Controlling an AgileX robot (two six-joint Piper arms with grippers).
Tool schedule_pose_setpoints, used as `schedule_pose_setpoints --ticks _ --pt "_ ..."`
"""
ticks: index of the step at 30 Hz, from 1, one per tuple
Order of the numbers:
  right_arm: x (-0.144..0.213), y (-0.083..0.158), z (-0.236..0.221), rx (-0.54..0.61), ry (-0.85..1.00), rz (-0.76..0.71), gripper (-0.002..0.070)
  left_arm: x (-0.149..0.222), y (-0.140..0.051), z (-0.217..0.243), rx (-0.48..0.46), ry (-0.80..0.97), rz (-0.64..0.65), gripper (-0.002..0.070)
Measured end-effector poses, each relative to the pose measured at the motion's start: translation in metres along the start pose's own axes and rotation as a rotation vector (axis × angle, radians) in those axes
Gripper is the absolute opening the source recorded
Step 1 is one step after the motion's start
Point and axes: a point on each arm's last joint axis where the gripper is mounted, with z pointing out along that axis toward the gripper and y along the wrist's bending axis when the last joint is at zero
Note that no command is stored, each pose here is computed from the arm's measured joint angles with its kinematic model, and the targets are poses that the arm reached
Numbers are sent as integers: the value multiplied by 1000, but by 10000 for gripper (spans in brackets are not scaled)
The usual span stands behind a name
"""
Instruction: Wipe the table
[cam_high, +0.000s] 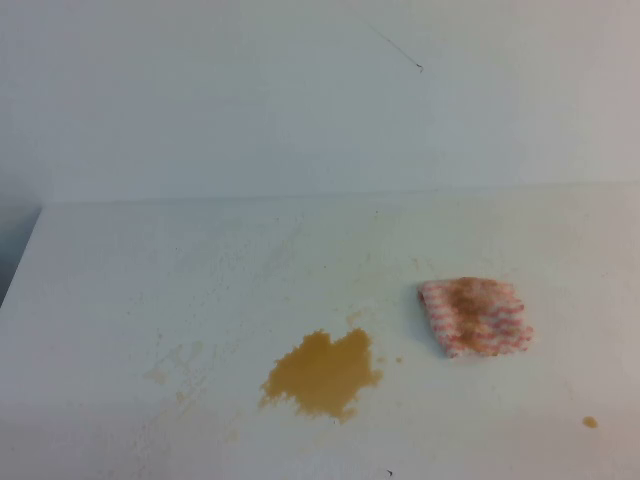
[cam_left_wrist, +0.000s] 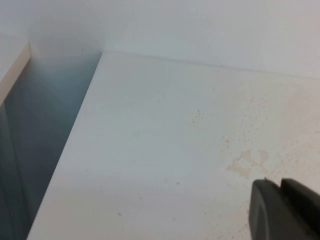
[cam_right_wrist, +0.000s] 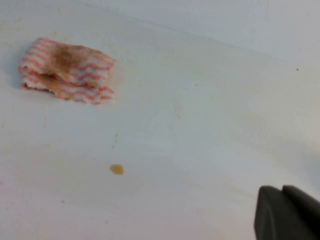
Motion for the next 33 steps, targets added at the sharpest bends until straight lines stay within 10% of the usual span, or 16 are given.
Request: schedule_pose_setpoints --ticks 33 --pt "-2 3 0 -28 -19 69 -2 0 0 0 0 0 0 -4"
